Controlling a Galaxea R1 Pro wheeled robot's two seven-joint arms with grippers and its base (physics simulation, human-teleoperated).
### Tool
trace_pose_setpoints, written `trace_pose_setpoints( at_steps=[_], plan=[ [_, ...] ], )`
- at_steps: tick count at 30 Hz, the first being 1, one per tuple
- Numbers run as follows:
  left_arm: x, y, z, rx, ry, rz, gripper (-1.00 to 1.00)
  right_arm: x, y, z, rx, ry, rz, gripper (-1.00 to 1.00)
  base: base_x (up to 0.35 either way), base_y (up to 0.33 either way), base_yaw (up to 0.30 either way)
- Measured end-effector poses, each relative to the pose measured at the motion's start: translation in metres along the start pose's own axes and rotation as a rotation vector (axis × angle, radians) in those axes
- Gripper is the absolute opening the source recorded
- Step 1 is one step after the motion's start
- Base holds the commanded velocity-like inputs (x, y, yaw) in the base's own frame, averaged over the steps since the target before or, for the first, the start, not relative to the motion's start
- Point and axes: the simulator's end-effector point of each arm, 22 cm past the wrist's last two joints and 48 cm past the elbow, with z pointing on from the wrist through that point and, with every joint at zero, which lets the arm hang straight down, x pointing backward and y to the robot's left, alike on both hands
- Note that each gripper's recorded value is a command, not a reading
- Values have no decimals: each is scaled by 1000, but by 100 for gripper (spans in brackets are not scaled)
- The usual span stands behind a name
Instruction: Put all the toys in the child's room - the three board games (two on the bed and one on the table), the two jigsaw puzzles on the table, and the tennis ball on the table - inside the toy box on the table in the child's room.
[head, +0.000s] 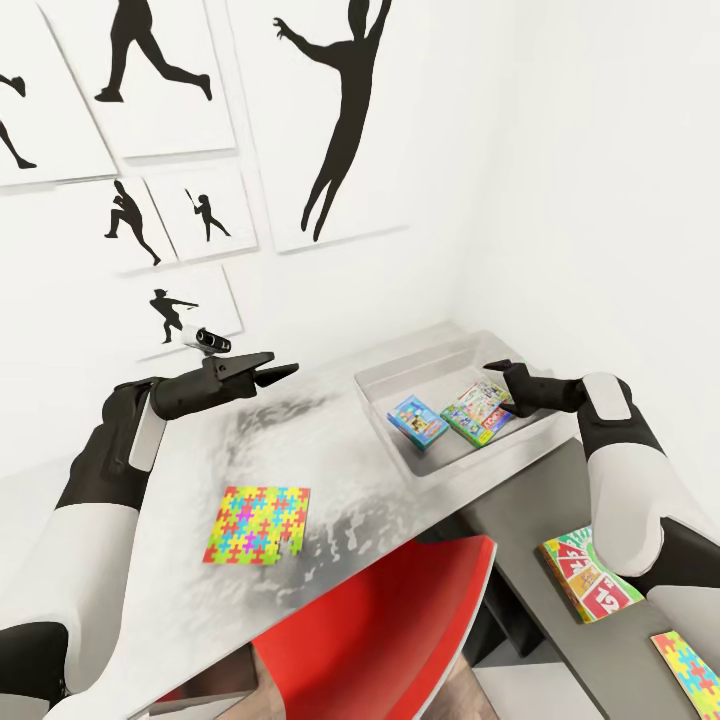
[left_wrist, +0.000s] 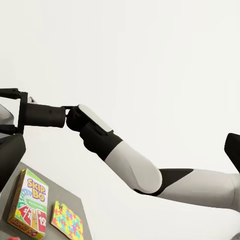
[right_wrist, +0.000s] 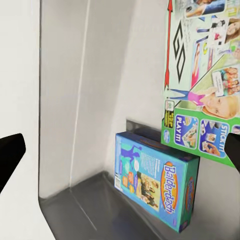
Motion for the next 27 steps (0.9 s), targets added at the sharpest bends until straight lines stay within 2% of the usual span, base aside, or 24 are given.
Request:
trace_pose_setpoints(
  at_steps=[27],
  plan=[
    [0, 0, 0, -1, 1, 0, 100, 0, 4, 0, -18, 1, 10, 100, 0, 0, 0]
  ],
)
